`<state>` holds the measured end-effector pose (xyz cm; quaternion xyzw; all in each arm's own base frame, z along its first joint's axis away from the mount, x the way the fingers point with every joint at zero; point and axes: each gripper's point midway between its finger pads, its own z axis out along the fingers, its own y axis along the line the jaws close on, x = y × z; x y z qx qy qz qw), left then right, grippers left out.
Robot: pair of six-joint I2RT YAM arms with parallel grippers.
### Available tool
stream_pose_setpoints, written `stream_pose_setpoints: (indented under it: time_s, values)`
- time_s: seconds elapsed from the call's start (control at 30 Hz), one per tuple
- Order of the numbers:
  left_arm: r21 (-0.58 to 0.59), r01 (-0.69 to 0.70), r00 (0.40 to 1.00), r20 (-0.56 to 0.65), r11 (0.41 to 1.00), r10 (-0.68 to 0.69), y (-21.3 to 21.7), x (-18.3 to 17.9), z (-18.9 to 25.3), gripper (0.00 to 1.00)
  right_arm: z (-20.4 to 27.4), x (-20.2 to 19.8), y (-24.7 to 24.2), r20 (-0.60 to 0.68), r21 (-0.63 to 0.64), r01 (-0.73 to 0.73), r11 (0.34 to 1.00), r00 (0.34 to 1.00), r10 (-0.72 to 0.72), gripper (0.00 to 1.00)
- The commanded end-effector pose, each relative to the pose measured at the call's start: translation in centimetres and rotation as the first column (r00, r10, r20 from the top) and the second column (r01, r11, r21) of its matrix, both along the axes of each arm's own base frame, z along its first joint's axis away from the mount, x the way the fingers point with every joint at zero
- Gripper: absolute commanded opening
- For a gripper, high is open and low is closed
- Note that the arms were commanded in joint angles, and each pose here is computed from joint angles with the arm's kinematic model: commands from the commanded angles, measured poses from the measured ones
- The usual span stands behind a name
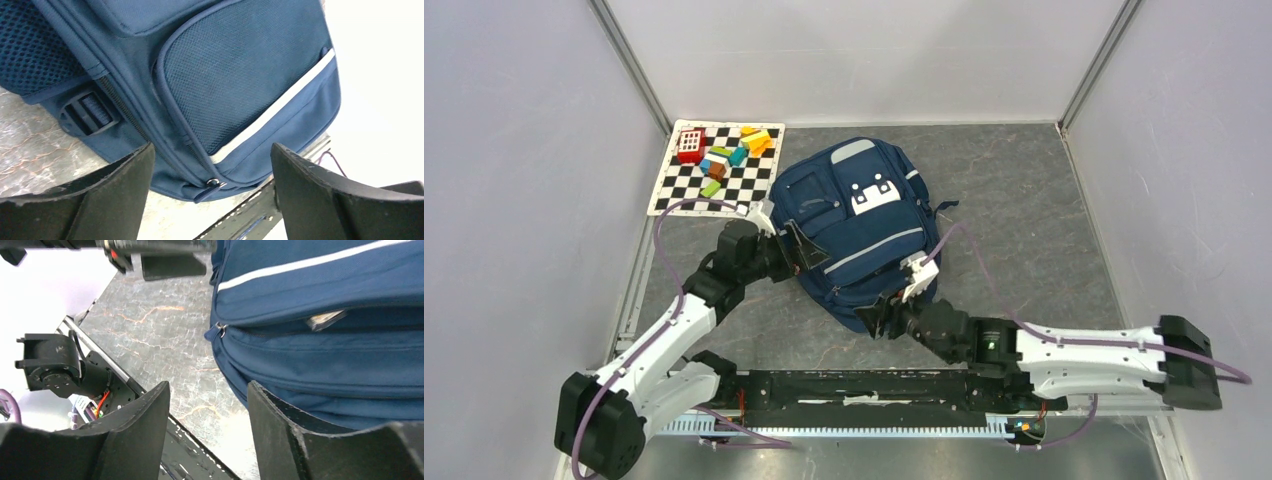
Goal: Pack the student bag
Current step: Place the stationery in the student bag, then zip the student bag at the center of the board.
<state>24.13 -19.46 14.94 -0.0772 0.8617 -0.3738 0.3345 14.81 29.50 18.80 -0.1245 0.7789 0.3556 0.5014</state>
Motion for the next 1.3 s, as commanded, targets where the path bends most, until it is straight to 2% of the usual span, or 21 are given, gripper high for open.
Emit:
stream_pose_setpoints:
  time_s: [0.0,0.03,0.07,0.17,0.33,0.53,0.63,0.8,1.1,1.27]
  values:
    - [-0.133,-0.008,0.999,0.040,0.991,0.013,-1.0,0.7,2.5,0.87,0.2,-0.1,2.3,-0.029,0.140,0.102,0.985,0.995,-0.099,0.61]
    - [-0.133,-0.012,0.999,0.038,0.991,0.017,-0.9,0.8,2.2,0.84,-0.2,-0.1,2.9,-0.003,0.108,0.098,0.989,0.995,-0.098,0.59]
    - [-0.132,-0.015,0.999,0.038,0.991,0.020,-0.8,0.8,2.1,0.82,-0.6,0.0,3.5,-0.047,0.130,0.126,0.983,0.992,-0.121,0.59]
    - [-0.114,-0.013,0.999,0.034,0.993,0.017,-0.6,1.2,1.4,0.77,-2.9,0.9,4.0,-0.067,0.026,0.217,0.976,0.974,-0.215,0.59]
    - [-0.071,-0.027,1.000,0.015,0.997,0.028,0.1,1.9,0.1,0.75,-3.4,1.4,5.9,-0.024,-0.043,0.247,0.968,0.968,-0.248,0.60]
    - [-0.049,0.001,1.000,0.019,0.999,0.000,-0.2,3.3,-0.5,0.72,-4.0,2.2,7.4,-0.014,-0.064,0.305,0.950,0.952,-0.306,0.69]
    - [-0.029,0.018,1.000,0.022,0.999,-0.017,-0.5,4.2,-0.6,0.71,-5.0,3.0,7.2,0.015,-0.128,0.364,0.922,0.931,-0.365,0.73]
    - [-0.027,0.055,0.998,0.024,0.998,-0.055,-1.2,5.1,-0.8,0.60,-6.4,4.5,6.8,0.040,-0.198,0.442,0.875,0.896,-0.443,0.75]
    - [-0.041,0.093,0.995,-0.022,0.995,-0.094,-1.7,4.2,-2.9,0.45,-8.7,7.1,6.8,0.039,-0.295,0.533,0.793,0.836,-0.547,0.66]
    - [-0.047,0.092,0.995,-0.020,0.995,-0.093,-1.6,3.8,-3.1,0.34,-9.4,8.4,5.6,0.055,-0.315,0.595,0.739,0.789,-0.612,0.55]
